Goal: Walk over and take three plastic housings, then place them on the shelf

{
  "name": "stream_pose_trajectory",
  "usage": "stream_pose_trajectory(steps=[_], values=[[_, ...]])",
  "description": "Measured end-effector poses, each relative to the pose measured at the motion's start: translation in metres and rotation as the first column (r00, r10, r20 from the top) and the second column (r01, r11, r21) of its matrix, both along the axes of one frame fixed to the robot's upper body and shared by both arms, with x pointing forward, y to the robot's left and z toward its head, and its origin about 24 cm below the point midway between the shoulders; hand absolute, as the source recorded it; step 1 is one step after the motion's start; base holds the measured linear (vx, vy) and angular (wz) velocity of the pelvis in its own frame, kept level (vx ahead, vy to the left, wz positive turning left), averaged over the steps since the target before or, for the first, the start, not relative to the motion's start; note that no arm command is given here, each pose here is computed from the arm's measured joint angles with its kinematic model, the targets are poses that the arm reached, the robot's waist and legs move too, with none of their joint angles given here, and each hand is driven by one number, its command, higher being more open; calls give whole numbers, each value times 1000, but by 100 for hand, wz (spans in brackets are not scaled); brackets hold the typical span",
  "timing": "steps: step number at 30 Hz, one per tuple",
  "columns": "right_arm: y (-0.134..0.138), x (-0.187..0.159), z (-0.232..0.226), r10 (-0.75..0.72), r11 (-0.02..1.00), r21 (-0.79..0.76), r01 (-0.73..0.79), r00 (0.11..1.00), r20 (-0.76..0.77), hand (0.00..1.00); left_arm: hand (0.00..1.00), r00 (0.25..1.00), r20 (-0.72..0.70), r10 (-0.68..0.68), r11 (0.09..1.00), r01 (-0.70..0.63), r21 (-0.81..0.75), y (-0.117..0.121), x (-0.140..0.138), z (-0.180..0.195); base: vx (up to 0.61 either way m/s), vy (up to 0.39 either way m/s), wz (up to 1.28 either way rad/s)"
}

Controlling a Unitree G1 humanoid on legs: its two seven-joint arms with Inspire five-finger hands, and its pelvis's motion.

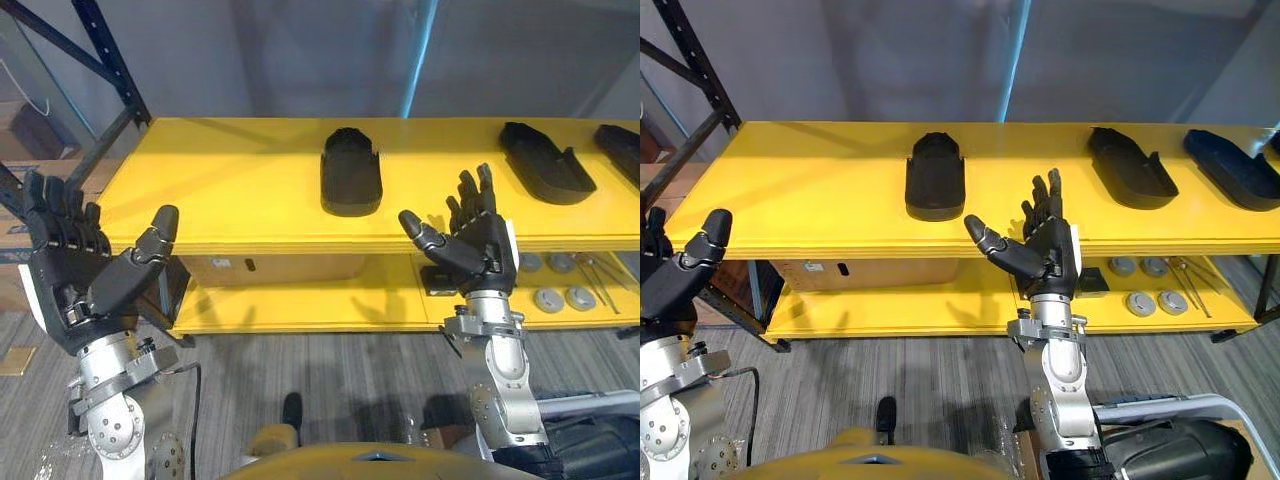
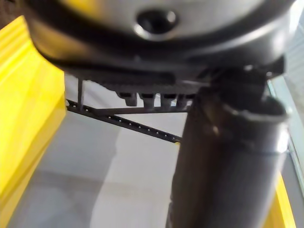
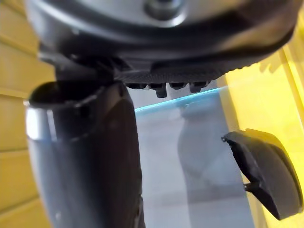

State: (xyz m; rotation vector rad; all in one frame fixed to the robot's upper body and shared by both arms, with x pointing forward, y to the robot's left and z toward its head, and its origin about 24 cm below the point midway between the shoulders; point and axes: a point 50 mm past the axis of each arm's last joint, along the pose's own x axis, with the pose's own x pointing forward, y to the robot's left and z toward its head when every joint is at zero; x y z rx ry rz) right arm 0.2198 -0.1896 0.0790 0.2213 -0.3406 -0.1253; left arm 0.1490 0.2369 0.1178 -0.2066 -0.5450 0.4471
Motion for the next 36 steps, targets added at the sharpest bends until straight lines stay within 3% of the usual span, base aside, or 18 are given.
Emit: stream_pose_trajectory(steps=[7, 11, 19, 22, 27, 32, 36], values=[[-3, -1, 0, -7, 1000, 5, 7, 1000, 15, 100, 100, 998, 11, -55, 998, 55, 30, -2, 17, 2, 56, 40, 15], [-4, -1, 6, 23, 1000, -17, -22, 999, 50, 100, 100, 1000, -19, -1, 1000, 1, -3, 2, 18, -5, 97, -91, 12], [-3, 5, 31, 210, 966, -177, -186, 969, 130, 100, 100, 999, -40, -15, 1000, 13, -28, -2, 21, -11, 121, -124, 33], [18, 10, 53, 339, 934, -200, -297, 914, 225, 100, 100, 998, -36, -56, 998, 55, -21, -7, 25, -11, 147, -53, 16], [80, 22, 69, 567, 823, -216, -525, 782, 259, 100, 100, 984, 3, -181, 983, 181, -25, -28, 40, -7, 59, 8, 4], [118, 25, 61, 606, 791, -64, -609, 763, 224, 100, 100, 968, -28, -249, 968, 248, -27, -39, 45, -10, 1, 11, 1], [147, 39, 42, 592, 801, 46, -597, 801, 89, 100, 100, 957, -51, -287, 958, 285, -40, -46, 46, -13, -8, 23, 6]])
